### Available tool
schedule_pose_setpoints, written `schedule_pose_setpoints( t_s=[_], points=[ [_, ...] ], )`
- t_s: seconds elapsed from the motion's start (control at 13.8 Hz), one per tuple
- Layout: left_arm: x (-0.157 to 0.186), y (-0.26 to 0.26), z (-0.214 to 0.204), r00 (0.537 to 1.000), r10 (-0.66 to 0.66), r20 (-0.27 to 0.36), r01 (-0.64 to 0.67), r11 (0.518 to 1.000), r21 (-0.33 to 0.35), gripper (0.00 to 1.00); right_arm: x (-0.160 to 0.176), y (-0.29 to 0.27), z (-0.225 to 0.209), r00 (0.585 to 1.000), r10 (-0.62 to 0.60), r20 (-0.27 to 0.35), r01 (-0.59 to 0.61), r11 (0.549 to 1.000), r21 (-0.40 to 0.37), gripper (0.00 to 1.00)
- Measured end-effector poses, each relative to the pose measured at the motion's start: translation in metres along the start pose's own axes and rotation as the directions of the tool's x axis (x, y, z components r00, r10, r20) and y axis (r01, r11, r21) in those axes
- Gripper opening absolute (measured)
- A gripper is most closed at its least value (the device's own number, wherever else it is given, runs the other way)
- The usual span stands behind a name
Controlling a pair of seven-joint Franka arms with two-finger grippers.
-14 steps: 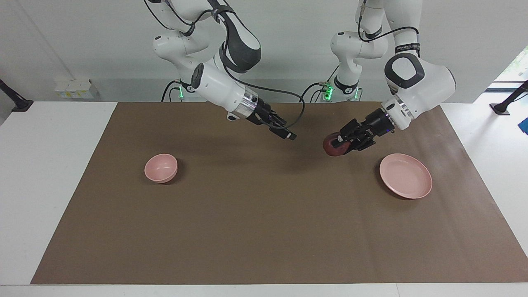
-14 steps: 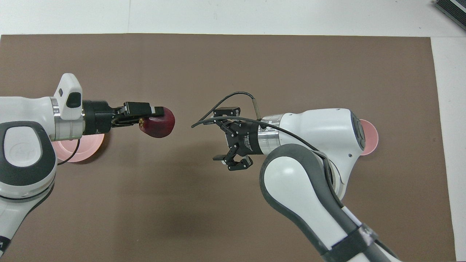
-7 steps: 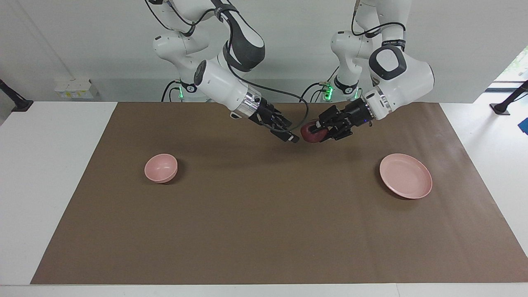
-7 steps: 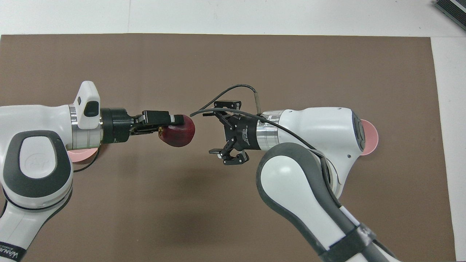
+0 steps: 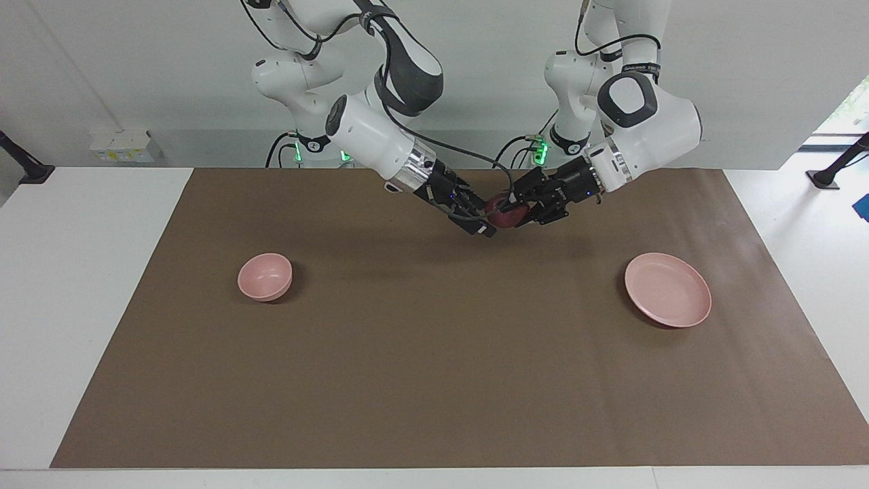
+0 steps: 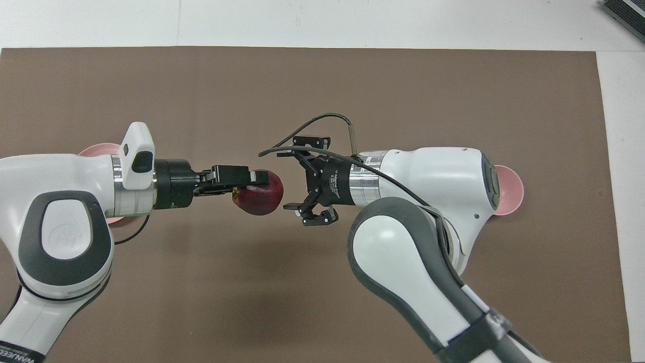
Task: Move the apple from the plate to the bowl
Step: 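Carry the apple toward the right gripper while the right gripper opens, then close the right gripper on the apple held by the left gripper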
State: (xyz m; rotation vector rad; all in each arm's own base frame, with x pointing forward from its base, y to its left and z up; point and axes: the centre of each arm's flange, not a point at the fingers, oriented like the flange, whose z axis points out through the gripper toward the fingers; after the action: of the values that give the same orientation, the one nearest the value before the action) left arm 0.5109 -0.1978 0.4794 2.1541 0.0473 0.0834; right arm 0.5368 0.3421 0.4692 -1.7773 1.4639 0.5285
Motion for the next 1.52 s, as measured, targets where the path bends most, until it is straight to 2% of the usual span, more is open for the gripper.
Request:
schedule_pose_setpoints(
  t_s=[0.29,0.58,1.38,1.52],
  points=[
    [-0.001,0.003,0.001,1.000,0.005,-0.005,-0.005,1.000,0.002,0.63,0.000,0.002,0.004,1.000,0.015,-0.001,-0.015,1.000,-0.007,1.00],
    [-0.003,0.005,0.005,1.000,0.010,-0.003,-0.010,1.000,0.005,0.63,-0.010,0.018,0.028,1.000,-0.011,-0.005,0.011,0.998,-0.057,1.00],
    [-0.005,0.008,0.008,1.000,0.017,-0.002,-0.017,1.000,0.006,0.63,-0.009,0.016,0.026,1.000,-0.001,0.002,0.001,0.997,-0.072,1.00],
    [-0.005,0.008,0.009,1.000,0.016,-0.002,-0.016,1.000,0.007,0.63,-0.009,0.014,0.025,1.000,0.001,0.002,-0.001,0.998,-0.066,0.81]
  ],
)
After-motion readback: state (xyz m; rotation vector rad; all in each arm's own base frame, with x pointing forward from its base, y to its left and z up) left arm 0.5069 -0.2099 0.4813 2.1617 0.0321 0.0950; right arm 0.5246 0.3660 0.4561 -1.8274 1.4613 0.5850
